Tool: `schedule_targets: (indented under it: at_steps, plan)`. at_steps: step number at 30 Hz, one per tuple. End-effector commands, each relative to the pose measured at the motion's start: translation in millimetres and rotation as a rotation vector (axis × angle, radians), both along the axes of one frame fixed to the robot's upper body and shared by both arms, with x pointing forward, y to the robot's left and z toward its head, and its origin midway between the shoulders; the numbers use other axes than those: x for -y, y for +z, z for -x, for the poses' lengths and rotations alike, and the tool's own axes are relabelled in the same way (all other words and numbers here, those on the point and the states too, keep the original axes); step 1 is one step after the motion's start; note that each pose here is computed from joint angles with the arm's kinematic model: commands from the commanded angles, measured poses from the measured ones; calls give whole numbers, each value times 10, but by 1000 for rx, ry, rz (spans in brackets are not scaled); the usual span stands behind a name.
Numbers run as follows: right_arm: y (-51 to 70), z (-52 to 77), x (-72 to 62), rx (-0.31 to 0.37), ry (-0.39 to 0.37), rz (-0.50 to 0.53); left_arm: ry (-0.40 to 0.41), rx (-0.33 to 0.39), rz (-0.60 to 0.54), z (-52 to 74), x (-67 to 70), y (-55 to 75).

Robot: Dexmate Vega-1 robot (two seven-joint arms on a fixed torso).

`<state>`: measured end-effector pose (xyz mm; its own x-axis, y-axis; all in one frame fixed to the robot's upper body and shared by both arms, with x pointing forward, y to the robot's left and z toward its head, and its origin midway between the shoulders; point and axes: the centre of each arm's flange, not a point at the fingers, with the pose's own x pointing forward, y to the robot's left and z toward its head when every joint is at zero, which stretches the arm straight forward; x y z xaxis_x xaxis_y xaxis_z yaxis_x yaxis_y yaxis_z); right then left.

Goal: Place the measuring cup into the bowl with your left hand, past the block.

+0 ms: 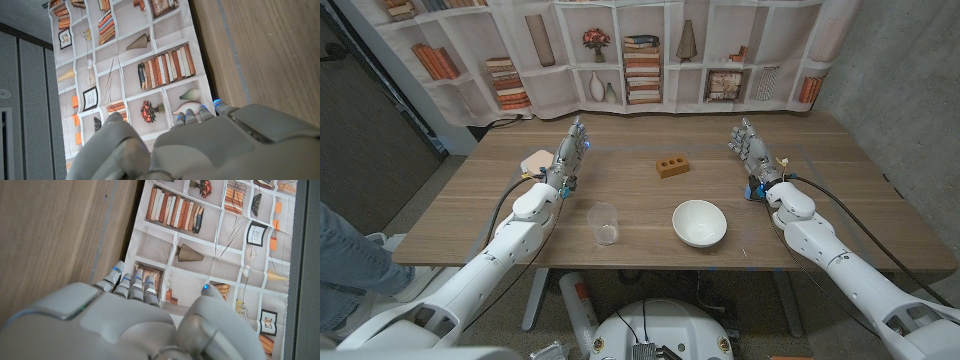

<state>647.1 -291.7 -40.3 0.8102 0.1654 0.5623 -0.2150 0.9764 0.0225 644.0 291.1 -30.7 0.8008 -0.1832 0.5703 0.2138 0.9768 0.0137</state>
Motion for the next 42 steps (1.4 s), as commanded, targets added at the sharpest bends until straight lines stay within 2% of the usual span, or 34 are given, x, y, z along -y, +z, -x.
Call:
schedule_targets:
  at_steps: [1,17,27,42]
  plan:
    - [-96,39,-3,-3,24,-33,-3,8,12,95,26,-46]
    - [-59,75,-2,0,18,-25,16,37,-1,183,26,-12]
    - [-52,57,-20,-6,15,-28,12,54,4,253,-41,-68]
    - [122,177,-103,50,30,-2,22,44,-33,281,-117,-134]
